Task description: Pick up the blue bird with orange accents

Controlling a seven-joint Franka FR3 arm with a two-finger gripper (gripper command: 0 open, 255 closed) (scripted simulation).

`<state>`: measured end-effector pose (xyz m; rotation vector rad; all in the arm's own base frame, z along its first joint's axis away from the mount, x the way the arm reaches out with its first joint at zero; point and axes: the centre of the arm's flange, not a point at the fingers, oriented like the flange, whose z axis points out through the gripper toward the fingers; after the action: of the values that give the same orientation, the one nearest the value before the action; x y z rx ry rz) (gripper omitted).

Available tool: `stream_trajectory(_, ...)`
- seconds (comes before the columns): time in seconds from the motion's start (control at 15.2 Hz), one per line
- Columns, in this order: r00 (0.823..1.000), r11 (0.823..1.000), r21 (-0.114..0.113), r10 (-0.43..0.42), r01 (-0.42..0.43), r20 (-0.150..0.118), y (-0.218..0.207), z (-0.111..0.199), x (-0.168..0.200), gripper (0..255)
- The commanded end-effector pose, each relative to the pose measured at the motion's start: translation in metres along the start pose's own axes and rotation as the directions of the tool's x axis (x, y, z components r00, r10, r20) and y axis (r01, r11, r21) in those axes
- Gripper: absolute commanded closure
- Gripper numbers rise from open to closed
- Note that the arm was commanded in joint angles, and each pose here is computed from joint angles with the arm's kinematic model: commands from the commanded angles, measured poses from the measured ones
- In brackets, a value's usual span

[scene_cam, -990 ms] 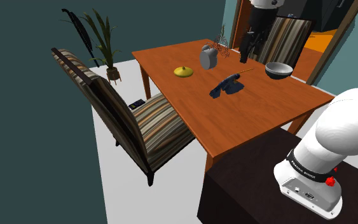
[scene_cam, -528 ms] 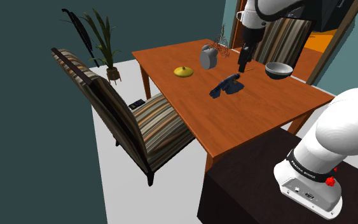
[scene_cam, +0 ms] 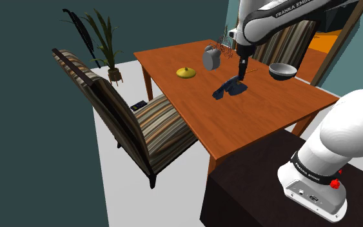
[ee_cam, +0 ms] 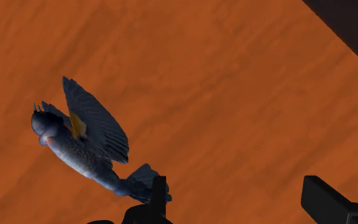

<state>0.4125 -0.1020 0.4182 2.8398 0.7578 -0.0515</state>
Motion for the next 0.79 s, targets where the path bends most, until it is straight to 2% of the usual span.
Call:
stream_trajectory(0.0, 0.998, 0.997, -0.021, -0.068, 0.068, 0.01, 0.02, 0.018, 0.009, 0)
stream_trajectory(0.33, 0.974, 0.972, -0.065, -0.224, 0.226, 0.04, 0.052, 0.066, 0.034, 0)
stream_trajectory(0.53, 0.947, 0.944, -0.088, -0.314, 0.319, 0.061, 0.07, 0.094, 0.051, 0)
stream_trajectory(0.73, 0.912, 0.906, -0.11, -0.401, 0.409, 0.084, 0.088, 0.122, 0.07, 0)
